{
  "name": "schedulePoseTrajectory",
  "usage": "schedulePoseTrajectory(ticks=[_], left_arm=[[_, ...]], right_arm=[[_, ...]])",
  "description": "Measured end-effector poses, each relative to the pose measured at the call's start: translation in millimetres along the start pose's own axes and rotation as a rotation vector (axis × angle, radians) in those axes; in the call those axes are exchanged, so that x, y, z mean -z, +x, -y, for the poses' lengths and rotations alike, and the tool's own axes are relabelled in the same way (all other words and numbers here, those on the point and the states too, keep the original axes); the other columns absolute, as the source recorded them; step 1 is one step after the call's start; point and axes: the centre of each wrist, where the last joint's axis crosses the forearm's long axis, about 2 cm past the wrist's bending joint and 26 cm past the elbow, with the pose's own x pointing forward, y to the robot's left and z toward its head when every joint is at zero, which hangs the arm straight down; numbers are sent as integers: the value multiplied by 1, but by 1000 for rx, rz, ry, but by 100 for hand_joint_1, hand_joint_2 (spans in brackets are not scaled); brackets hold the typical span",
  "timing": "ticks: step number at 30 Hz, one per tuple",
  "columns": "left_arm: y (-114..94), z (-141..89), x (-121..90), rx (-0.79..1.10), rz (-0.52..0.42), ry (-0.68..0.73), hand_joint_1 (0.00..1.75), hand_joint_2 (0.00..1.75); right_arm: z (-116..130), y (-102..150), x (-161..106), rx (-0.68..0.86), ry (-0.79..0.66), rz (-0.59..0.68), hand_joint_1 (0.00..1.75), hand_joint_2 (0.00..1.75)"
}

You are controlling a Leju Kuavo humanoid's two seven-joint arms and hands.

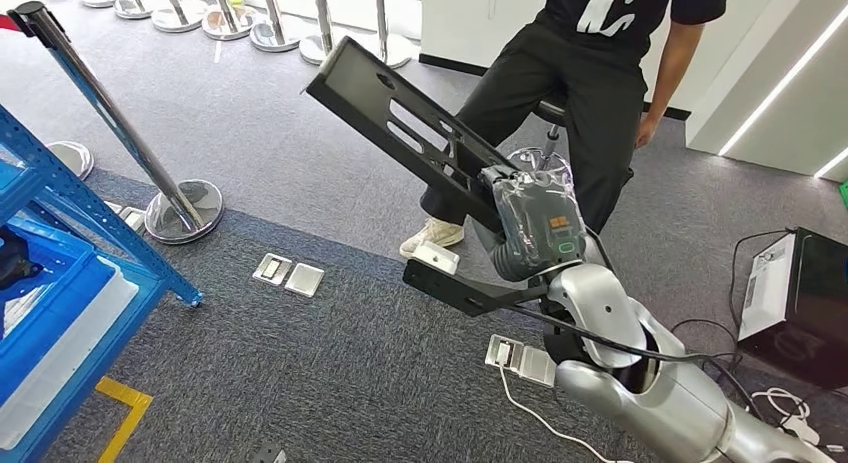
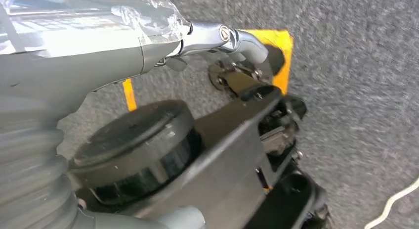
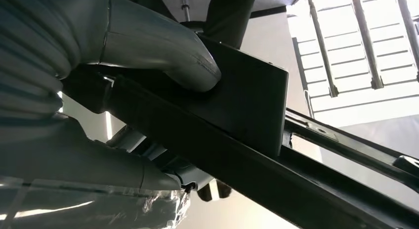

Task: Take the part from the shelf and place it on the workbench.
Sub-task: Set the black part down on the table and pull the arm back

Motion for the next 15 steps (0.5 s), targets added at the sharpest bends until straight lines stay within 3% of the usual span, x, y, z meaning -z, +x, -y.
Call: schedulePoseTrajectory(ticks=[15], left_arm=[[-1,0,0,-15,0,1,0,175]], right_arm=[[1,0,2,2,-3,-2,175,175]])
